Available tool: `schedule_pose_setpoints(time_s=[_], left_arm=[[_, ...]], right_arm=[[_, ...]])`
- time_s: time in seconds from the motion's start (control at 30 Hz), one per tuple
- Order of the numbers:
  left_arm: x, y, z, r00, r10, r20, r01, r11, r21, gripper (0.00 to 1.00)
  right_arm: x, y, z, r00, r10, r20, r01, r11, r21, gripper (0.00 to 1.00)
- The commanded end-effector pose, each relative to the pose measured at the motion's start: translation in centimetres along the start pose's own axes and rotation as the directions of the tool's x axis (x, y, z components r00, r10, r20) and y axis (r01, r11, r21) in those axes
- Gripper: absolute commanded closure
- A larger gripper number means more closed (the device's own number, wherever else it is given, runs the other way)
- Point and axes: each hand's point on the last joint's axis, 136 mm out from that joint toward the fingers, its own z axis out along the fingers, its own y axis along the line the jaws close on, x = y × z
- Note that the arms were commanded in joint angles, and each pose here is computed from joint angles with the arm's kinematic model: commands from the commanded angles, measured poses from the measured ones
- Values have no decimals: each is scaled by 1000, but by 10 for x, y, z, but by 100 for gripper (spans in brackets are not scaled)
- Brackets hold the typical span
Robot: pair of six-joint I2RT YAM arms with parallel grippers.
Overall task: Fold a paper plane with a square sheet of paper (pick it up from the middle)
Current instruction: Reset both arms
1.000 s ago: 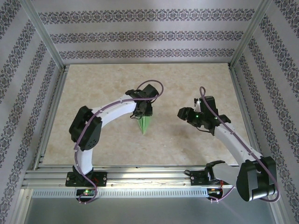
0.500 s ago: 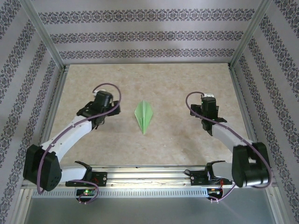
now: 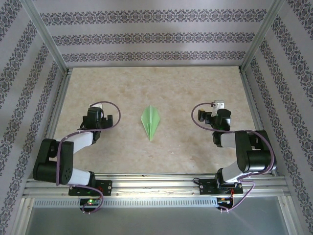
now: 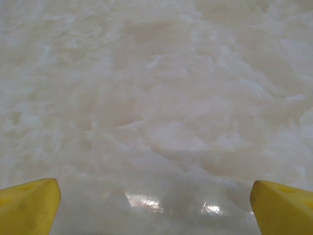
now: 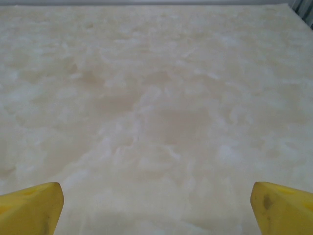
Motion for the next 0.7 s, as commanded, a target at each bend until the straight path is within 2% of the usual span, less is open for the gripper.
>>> schedule_pose_setpoints(time_s=[0.0,0.1,0.13,0.2,0.23,0.3,0.33,0.47,0.57,0.67], left_arm=[[-62,-8,0,961,-3,276,-15,998,62,1],[-60,-6,14,956,-43,289,11,994,112,1],[-55,-4,12,963,-65,262,29,990,139,1],[-47,-5,11,946,-75,316,26,988,155,0],[-49,-3,6,920,-82,383,26,989,149,1],[-44,15,3,923,-124,365,105,992,71,0],[-44,16,3,919,-122,374,107,992,62,0],[-48,3,4,920,-91,381,51,992,114,0],[-49,-13,10,940,-52,338,-10,984,178,0],[-49,-13,10,938,-52,344,-11,984,180,1]], right_arm=[[-34,-2,-1,989,22,147,-24,1000,11,2],[-33,-2,-2,990,18,139,-20,1000,12,2],[-34,-1,-2,990,10,142,-12,1000,15,2],[-34,3,0,991,0,137,-1,1000,8,2],[-34,3,-1,990,-5,137,4,1000,8,2],[-34,4,-1,990,-8,138,8,1000,4,2],[-34,5,-1,990,-9,140,9,1000,3,2],[-34,5,-1,990,-10,138,10,1000,3,2],[-34,5,-1,990,-10,139,9,1000,3,2],[-34,5,-1,990,-10,138,10,1000,4,2]])
